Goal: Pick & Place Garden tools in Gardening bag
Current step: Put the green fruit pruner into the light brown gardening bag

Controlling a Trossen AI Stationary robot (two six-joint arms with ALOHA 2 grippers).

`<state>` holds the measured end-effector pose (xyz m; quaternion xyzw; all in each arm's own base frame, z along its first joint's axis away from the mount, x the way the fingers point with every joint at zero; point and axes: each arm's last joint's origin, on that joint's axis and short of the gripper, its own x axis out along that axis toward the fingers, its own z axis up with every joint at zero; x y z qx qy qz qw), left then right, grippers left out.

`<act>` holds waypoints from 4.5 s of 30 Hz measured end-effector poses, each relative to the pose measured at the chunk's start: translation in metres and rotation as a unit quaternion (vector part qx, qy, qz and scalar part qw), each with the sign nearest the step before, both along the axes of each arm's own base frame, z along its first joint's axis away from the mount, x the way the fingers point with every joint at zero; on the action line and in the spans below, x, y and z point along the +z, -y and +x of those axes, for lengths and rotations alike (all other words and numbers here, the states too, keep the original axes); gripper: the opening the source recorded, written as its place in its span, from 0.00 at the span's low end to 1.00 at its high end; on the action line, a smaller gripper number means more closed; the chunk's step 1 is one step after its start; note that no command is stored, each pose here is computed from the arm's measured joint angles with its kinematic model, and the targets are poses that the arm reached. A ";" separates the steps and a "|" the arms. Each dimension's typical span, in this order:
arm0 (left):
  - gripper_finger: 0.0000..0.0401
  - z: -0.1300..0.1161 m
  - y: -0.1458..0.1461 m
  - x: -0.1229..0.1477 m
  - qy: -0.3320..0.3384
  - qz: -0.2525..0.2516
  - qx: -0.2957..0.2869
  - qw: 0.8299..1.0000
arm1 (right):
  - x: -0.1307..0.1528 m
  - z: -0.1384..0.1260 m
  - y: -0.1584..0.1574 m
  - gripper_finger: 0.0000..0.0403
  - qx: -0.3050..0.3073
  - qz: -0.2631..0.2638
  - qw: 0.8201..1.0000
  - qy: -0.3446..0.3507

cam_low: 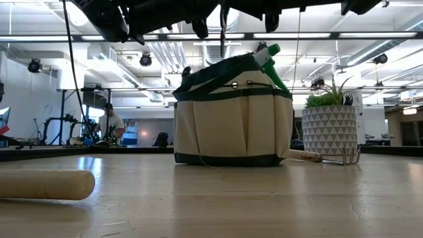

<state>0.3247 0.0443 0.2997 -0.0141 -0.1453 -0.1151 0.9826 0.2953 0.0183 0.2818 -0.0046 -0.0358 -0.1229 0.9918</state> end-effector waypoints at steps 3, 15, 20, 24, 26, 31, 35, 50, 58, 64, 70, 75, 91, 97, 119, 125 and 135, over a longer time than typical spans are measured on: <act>0.07 0.000 0.000 0.000 -0.001 0.000 0.000 1.000 | 0.001 0.001 0.000 0.16 0.000 0.000 1.000 0.001; 0.07 0.000 0.000 0.000 -0.003 0.007 -0.006 1.000 | 0.004 0.010 0.000 0.05 -0.008 -0.003 1.000 -0.016; 0.07 0.000 0.000 -0.001 -0.006 0.005 -0.007 1.000 | 0.004 0.010 0.000 0.05 -0.006 -0.004 1.000 -0.020; 0.10 0.000 0.000 -0.001 -0.009 0.002 -0.008 1.000 | 0.003 0.010 0.000 0.05 -0.006 -0.005 1.000 -0.026; 0.13 0.000 0.000 -0.002 -0.012 -0.003 -0.013 1.000 | 0.002 0.010 0.000 0.05 -0.006 -0.008 0.999 -0.032; 0.19 0.001 0.000 -0.003 -0.021 -0.020 -0.017 0.999 | 0.001 0.010 0.000 0.04 -0.010 -0.010 0.999 -0.035; 0.21 0.002 0.000 -0.006 -0.035 -0.023 -0.014 0.999 | -0.001 0.010 0.000 0.04 -0.012 -0.010 0.999 -0.040; 0.53 0.000 0.001 -0.008 -0.065 -0.036 -0.011 0.997 | -0.002 0.010 0.000 0.04 -0.012 -0.010 0.999 -0.045; 0.56 -0.014 0.003 0.007 -0.078 -0.008 -0.003 0.997 | 0.003 0.006 0.001 0.04 -0.014 -0.011 0.999 -0.045; 0.56 -0.021 0.004 0.012 -0.090 -0.004 -0.003 0.996 | 0.006 0.002 0.001 0.04 -0.016 -0.013 0.999 -0.047; 0.56 -0.026 0.005 0.012 -0.109 0.004 -0.004 0.994 | 0.006 0.000 0.001 0.04 -0.017 -0.008 0.998 -0.054; 0.56 -0.030 0.005 0.010 -0.140 0.011 0.008 0.990 | 0.007 -0.002 0.001 0.04 -0.017 -0.009 0.998 -0.060; 0.56 -0.080 0.022 0.010 -0.151 0.024 0.066 0.986 | 0.030 -0.053 -0.034 0.04 -0.053 -0.027 0.995 -0.082; 0.56 -0.102 0.030 -0.004 -0.109 0.018 0.070 0.991 | 0.030 -0.077 -0.051 0.04 -0.075 -0.010 0.993 -0.090; 0.56 -0.129 0.036 -0.039 -0.075 -0.021 0.054 0.995 | -0.012 -0.094 -0.062 0.04 -0.129 0.083 0.981 -0.122; 0.56 -0.129 0.036 -0.039 -0.076 -0.021 0.054 0.995 | -0.043 -0.101 -0.062 0.04 -0.138 0.115 0.978 -0.102; 0.56 -0.129 0.036 -0.038 -0.070 -0.022 0.061 0.995 | -0.042 -0.102 -0.065 0.04 -0.007 0.055 0.996 -0.072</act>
